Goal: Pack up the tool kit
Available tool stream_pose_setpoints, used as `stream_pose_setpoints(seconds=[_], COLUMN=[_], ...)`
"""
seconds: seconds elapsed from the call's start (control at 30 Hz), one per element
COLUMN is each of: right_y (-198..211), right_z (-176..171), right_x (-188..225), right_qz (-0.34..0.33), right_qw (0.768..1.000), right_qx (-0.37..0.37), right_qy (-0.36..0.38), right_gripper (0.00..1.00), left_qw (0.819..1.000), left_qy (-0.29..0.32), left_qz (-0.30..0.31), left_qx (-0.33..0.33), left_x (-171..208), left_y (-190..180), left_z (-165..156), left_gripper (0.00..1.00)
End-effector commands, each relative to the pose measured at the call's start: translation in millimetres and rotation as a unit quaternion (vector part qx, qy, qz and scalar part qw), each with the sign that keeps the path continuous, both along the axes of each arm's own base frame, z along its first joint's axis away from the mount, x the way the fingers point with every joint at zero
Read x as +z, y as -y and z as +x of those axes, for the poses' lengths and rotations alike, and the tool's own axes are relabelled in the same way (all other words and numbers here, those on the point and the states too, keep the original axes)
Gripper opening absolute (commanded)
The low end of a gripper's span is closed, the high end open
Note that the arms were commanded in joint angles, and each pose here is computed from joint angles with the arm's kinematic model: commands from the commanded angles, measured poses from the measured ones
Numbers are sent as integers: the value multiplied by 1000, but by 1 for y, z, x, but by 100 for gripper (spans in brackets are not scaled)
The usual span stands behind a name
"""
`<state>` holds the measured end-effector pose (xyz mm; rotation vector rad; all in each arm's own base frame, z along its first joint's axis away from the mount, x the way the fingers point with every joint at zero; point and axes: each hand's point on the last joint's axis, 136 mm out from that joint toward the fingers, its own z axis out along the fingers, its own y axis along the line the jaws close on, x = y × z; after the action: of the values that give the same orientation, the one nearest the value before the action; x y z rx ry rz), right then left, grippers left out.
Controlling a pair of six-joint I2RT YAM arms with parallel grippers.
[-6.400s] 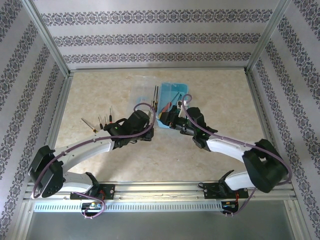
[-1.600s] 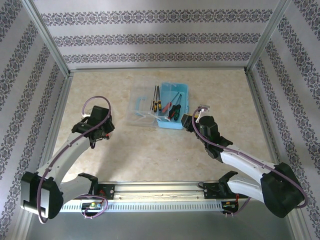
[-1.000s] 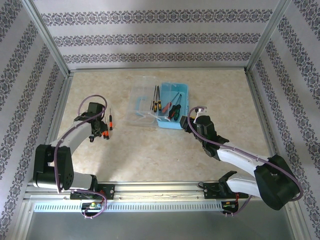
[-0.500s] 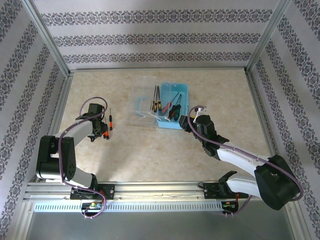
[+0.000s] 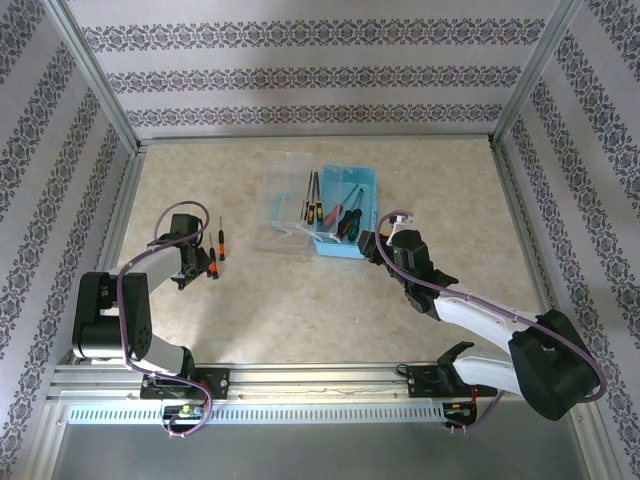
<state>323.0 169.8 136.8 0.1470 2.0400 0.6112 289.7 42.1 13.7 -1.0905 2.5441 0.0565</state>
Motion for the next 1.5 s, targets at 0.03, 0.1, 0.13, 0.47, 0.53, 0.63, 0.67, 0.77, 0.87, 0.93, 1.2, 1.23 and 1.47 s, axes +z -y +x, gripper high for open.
stream_pose_setpoints(seconds=[0.03, 0.1, 0.13, 0.47, 0.53, 0.63, 0.67, 0.77, 0.87, 0.93, 1.2, 1.23, 1.47], right_y=[-10, -10, -10, -12, -13, -13, -13, -13, -13, -12, -12, -12, -10], right_z=[2, 2, 2, 3, 3, 3, 3, 3, 3, 3, 4, 3, 5], right_x=[15, 15, 14, 14, 14, 13, 12, 12, 14, 14, 14, 13, 11], right_qz=[19, 18, 17, 17, 18, 17, 16, 16, 16, 16, 16, 16, 27], right_qw=[1000, 1000, 1000, 1000, 1000, 1000, 1000, 1000, 1000, 1000, 1000, 1000, 1000], right_qx=[9, 11, 11, 15, 16, 15, 15, 17, 17, 15, 14, 14, 11], right_qy=[13, 13, 12, 9, 9, 7, 6, 6, 8, 8, 8, 7, 0], right_gripper=[49, 49, 49, 49, 49, 49, 49, 49, 49, 49, 49, 49, 49], left_qw=[1000, 1000, 999, 998, 998, 996, 996, 995, 993, 992, 983, 981, 956], left_qy=[-13, -19, -20, 11, 17, 19, 21, 34, 52, 56, 81, 85, 123], left_qz=[-10, -11, -14, -6, -8, -19, -21, -22, -28, -30, -11, -6, 29], left_qx=[-10, -20, -26, -57, -65, -80, -83, -89, -99, -109, -167, -176, -264], left_x=[-14, -11, -9, 31, 38, 46, 49, 60, 74, 81, 118, 124, 162], left_y=[-2, 0, 1, 4, 6, 12, 13, 16, 22, 27, 59, 64, 120], left_z=[-10, -11, -11, -12, -12, -12, -13, -14, -15, -15, -13, -12, -2], left_gripper=[20, 18, 18, 17, 17, 17, 16, 14, 14, 14, 14, 14, 14])
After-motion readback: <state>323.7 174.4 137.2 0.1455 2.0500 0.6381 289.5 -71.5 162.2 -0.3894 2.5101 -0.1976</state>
